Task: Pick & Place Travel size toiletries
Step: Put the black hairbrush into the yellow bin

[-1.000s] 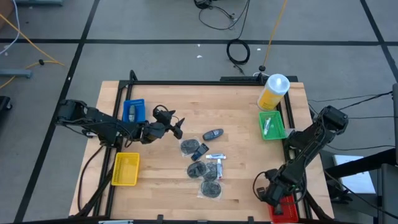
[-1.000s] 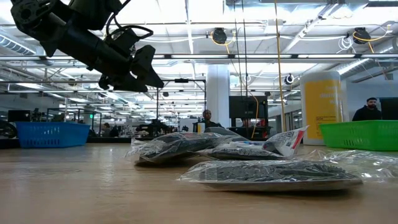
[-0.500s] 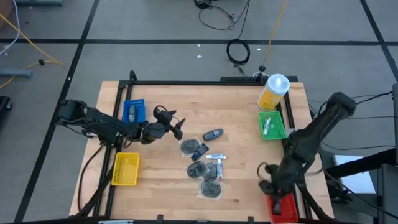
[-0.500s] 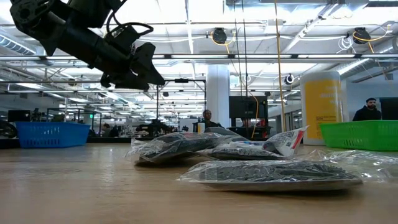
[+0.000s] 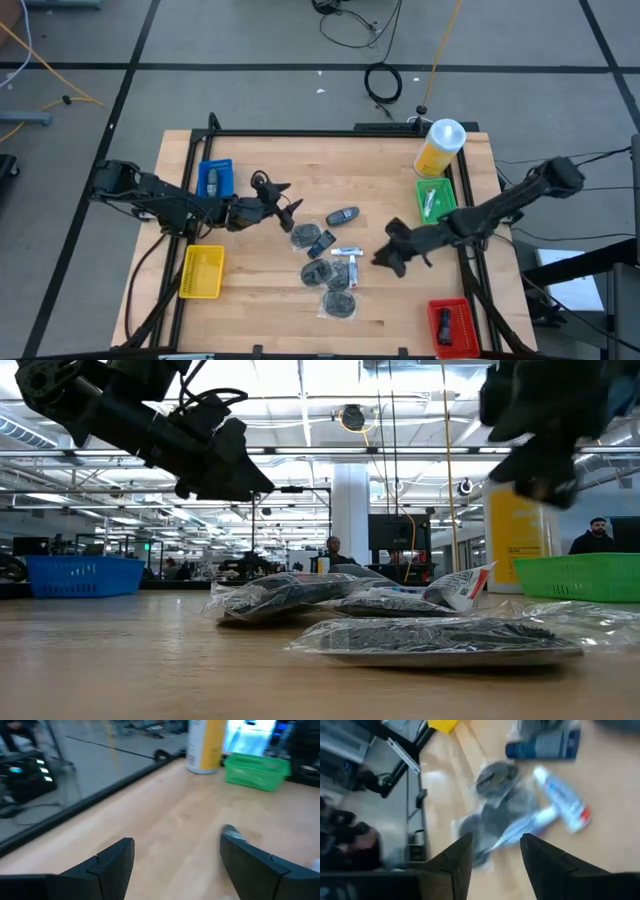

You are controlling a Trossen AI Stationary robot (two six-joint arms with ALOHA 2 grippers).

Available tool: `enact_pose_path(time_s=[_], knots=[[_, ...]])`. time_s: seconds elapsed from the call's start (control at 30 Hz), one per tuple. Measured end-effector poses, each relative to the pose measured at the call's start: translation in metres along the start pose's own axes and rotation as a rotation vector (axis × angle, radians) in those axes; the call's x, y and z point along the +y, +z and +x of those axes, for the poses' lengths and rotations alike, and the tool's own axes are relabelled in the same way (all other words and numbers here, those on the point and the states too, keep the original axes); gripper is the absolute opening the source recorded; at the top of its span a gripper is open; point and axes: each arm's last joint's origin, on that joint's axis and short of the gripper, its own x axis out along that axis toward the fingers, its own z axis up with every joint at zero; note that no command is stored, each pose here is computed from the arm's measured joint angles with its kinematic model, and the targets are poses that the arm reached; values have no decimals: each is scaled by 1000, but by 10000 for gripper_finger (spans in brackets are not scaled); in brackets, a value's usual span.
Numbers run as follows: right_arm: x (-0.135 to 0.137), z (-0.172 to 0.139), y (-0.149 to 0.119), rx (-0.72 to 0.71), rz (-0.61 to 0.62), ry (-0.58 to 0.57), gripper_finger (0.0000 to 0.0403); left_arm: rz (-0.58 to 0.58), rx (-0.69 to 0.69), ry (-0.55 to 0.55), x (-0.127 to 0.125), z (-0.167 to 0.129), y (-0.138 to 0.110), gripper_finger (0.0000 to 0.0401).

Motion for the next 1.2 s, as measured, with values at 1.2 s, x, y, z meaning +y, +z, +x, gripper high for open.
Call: enact_pose_path(time_s=[1.2], knots=[[-71,37,53,-492,-1016,-239,155,16,735,-272,-7,49,-27,285]])
